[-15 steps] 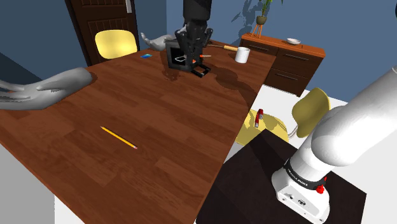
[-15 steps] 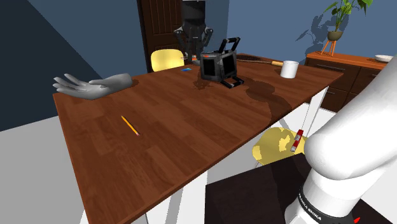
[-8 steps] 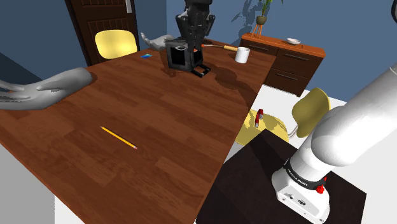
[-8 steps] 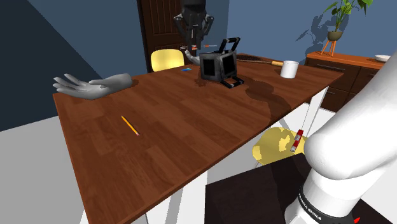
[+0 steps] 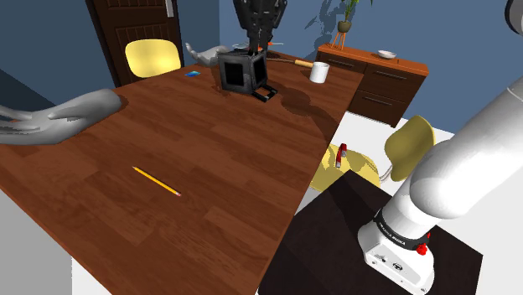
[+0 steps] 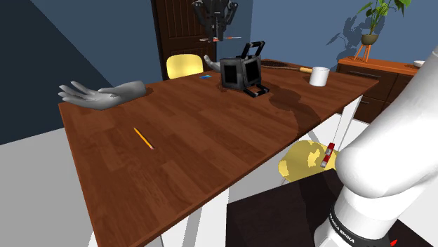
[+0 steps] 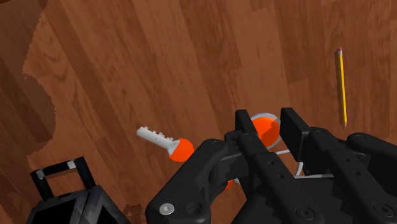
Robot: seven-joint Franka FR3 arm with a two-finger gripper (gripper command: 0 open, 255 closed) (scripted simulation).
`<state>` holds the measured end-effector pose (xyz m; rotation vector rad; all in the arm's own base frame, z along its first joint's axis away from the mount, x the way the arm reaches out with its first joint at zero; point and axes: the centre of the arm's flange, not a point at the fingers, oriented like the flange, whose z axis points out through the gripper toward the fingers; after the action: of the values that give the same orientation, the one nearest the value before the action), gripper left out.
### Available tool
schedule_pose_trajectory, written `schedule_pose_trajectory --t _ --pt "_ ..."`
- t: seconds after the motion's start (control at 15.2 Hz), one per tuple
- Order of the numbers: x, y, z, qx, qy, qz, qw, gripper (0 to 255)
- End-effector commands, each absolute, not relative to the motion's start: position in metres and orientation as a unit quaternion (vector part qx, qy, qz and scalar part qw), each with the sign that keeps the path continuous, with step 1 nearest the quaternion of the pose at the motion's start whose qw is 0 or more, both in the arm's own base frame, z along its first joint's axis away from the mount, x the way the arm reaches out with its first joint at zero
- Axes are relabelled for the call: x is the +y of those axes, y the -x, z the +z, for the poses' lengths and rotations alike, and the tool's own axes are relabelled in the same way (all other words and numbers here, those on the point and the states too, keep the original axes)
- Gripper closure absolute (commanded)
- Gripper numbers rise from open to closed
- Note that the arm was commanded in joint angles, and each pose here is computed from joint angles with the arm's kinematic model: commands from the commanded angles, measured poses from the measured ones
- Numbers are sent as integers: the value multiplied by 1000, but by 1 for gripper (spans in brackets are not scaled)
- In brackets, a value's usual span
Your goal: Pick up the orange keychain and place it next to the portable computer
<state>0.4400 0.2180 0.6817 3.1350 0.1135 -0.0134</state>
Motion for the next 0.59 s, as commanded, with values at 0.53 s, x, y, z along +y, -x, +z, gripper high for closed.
schedule_pose_trajectory --t 0.53 --pt "104 -494 685 36 -999 -4 2 255"
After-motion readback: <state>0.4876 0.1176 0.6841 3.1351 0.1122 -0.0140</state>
